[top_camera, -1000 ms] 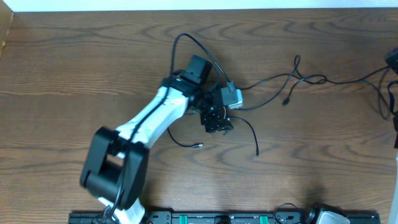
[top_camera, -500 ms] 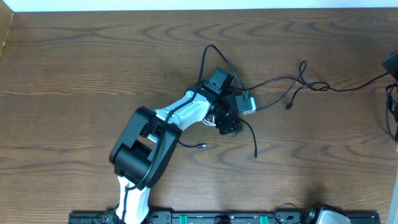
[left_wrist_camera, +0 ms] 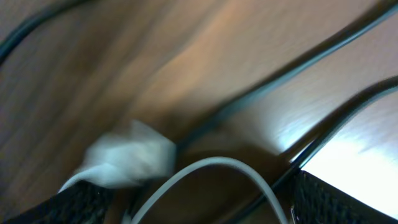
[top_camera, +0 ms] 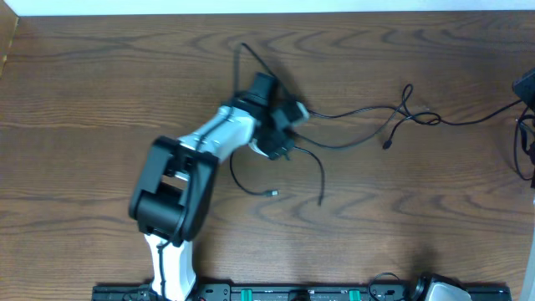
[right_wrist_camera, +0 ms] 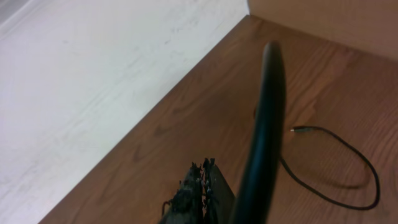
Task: Untangle cables
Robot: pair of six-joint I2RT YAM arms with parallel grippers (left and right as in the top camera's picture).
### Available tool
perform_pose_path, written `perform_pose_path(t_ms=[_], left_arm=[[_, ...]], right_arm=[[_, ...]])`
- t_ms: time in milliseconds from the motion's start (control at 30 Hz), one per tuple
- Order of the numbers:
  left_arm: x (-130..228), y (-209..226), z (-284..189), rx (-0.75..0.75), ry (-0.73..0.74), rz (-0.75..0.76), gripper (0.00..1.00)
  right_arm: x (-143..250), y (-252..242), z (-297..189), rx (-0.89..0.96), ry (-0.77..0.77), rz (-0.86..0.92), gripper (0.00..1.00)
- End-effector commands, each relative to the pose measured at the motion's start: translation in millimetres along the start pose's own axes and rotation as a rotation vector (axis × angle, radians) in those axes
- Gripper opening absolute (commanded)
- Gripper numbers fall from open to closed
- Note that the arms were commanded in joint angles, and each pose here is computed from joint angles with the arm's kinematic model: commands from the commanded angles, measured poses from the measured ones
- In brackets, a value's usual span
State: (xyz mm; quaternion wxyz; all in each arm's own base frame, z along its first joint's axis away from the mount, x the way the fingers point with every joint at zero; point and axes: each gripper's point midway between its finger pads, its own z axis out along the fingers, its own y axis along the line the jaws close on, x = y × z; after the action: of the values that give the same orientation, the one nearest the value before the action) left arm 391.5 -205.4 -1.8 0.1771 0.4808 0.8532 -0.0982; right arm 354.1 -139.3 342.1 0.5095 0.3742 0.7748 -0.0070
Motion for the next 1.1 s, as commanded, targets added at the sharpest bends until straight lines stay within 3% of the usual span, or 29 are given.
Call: perform_pose_path(t_ms=[0, 233, 467, 800, 1067], left_arm=[[80.6, 45.1, 5.4, -0.08, 0.18, -0.198, 0.92], [142.0, 97.7, -19.7, -0.131, 0.197, -0.415, 0.92], [224.7, 136.9, -53.0, -0.21, 0.245, -0.723, 0.92], [284.1, 155.9, -78.1, -0.284, 0.257, -0.972, 0.92], [304.5, 158.1, -86.6, -0.307, 0.251, -1.112, 0.92]], right_arm=[[-11.5, -1.5, -7.0, 0.014, -0.032, -0.01, 0.01], [-8.2, -4.0, -6.8, 0.025, -0.02, -0.016, 0.01], [-8.7, -6.0, -6.0, 0.037, -0.023, -0.016, 0.01], [-3.3, -10.8, 3.9, 0.068, -0.001, -0.037, 0.01], [2.7, -20.1, 4.7, 0.114, 0.02, -0.044, 0.01]])
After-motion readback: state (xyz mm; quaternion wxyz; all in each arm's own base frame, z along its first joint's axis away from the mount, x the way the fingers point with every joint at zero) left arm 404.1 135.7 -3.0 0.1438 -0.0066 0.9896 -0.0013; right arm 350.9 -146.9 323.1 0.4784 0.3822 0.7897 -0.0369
